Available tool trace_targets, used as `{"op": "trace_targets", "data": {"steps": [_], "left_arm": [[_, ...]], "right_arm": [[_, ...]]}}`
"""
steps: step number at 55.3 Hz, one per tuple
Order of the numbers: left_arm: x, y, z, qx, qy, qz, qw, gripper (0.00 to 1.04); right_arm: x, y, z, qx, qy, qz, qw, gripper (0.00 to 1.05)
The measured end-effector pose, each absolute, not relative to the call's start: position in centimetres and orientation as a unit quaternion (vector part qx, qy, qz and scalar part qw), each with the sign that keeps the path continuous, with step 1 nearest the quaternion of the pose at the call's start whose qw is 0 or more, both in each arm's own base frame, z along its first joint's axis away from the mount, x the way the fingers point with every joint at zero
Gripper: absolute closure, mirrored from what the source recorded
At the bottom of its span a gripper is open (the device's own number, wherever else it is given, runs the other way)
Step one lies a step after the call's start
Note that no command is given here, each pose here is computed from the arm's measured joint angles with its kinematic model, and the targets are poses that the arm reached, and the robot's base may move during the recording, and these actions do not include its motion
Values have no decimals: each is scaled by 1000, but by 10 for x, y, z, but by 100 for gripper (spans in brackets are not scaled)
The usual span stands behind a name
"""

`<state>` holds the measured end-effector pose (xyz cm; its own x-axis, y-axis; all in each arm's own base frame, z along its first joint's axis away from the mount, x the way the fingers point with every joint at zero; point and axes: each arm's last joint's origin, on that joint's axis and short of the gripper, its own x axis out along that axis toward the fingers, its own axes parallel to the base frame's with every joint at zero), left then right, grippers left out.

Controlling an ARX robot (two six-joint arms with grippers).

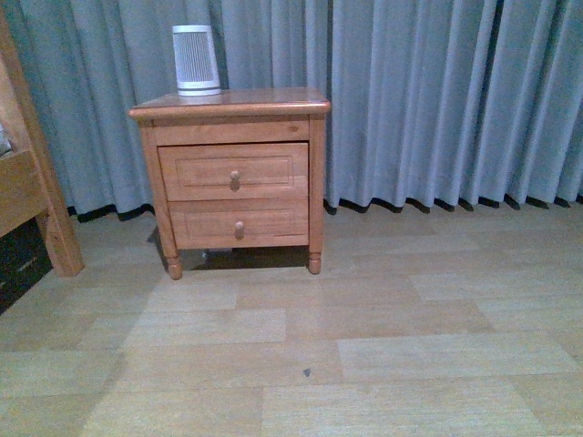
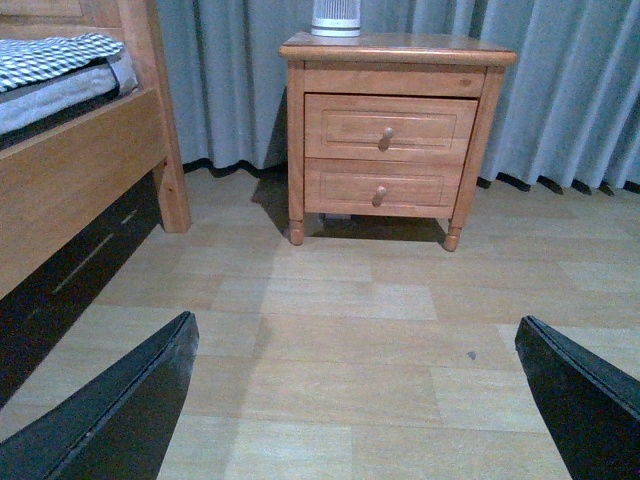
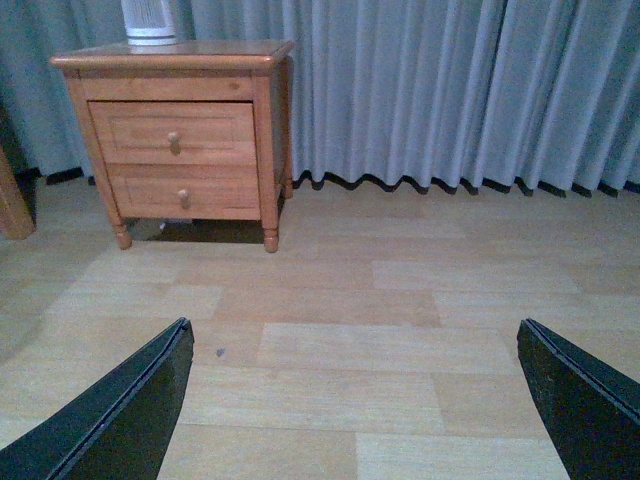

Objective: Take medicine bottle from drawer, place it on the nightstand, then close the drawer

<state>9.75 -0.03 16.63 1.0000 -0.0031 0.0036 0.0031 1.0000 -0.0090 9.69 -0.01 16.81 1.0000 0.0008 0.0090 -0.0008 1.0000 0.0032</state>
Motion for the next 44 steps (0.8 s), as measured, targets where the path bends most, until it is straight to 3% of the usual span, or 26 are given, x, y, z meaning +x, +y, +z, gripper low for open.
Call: {"op": "trace_targets", "data": {"steps": [44], "left_arm": [[97,0,166,-4,-2,-2,1000,6]], "right_arm": [[97,0,168,2,-4,1,1000,7]]}}
